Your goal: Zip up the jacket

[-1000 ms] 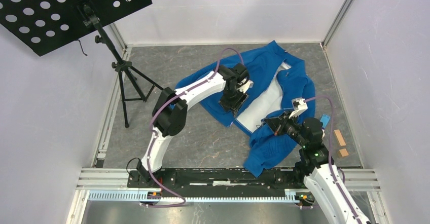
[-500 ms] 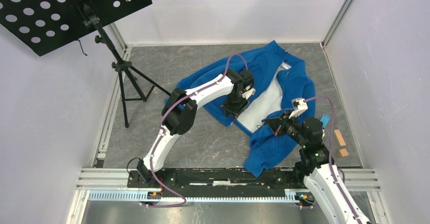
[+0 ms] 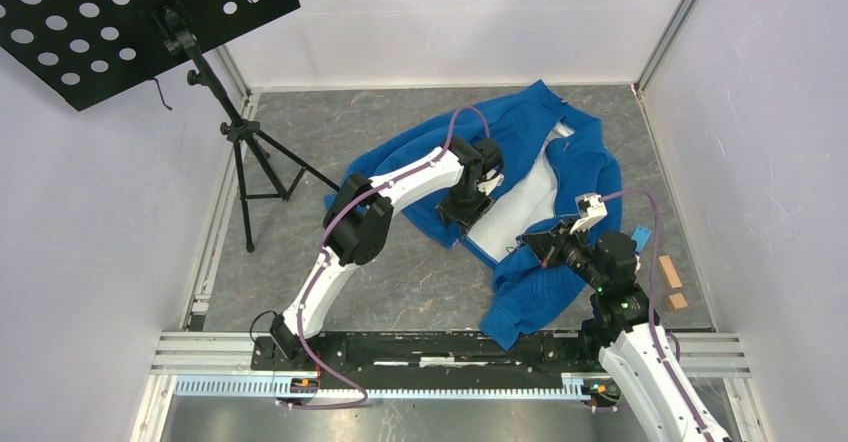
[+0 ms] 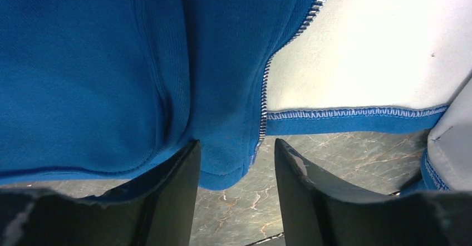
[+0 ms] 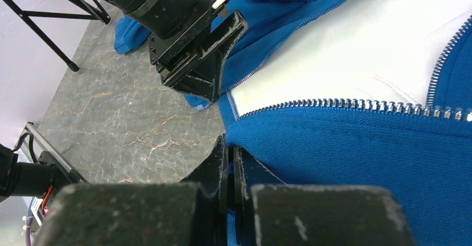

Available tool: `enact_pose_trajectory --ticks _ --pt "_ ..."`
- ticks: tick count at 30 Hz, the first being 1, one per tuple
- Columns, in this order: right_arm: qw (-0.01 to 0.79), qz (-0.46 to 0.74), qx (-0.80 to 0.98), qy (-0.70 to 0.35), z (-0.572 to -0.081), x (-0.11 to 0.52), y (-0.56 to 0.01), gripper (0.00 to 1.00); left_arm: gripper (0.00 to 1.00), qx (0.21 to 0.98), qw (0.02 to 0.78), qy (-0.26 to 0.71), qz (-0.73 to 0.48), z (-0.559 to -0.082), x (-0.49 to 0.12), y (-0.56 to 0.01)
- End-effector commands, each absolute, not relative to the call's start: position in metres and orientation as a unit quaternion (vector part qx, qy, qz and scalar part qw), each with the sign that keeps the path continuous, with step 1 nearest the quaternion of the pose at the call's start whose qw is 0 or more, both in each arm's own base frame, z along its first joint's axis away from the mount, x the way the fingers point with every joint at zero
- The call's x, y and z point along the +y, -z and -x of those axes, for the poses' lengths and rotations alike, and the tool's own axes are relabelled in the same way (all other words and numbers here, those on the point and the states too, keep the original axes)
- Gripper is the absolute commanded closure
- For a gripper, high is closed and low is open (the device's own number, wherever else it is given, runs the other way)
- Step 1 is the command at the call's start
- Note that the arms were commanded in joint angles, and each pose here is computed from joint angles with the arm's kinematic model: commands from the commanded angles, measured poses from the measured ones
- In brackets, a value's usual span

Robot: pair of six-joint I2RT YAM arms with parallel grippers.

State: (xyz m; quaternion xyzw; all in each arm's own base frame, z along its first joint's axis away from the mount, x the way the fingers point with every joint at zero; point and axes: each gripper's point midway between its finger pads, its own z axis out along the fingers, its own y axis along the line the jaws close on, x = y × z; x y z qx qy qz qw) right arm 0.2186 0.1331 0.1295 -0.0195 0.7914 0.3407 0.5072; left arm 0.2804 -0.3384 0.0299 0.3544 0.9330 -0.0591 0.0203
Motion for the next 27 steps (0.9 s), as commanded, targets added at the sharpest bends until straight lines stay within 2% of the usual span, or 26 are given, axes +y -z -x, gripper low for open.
enact_pose_trajectory --ticks 1,3,7,13,18,22,27 --pt "0.537 0.030 0.771 -0.342 -0.224 0.133 -0.153 1.00 0.39 0.932 0.043 0.085 -0.350 -0.286 -0.352 -0.045" --pt "0.537 0.031 0.771 -0.343 -0.224 0.134 -0.153 1.00 0.38 0.932 0.044 0.085 -0.350 -0.286 -0.352 -0.046" --pt "0.538 0.031 0.769 -0.344 -0.224 0.134 -0.154 1.00 0.50 0.933 0.043 0.080 -0.347 -0.288 -0.350 -0.043" --pt "0.539 0.032 0.768 -0.345 -0.224 0.134 -0.157 1.00 0.58 0.936 0.045 0.065 -0.342 -0.291 -0.346 -0.035" --pt "0.539 0.030 0.767 -0.347 -0.225 0.135 -0.158 1.00 0.55 0.940 0.048 0.048 -0.334 -0.293 -0.341 -0.025" --pt "0.539 0.033 0.765 -0.351 -0.224 0.136 -0.159 1.00 0.60 0.941 0.040 0.038 -0.335 -0.289 -0.340 -0.015" --pt "0.537 0.035 0.765 -0.355 -0.223 0.138 -0.159 1.00 0.58 0.941 0.042 0.012 -0.335 -0.287 -0.334 -0.005"
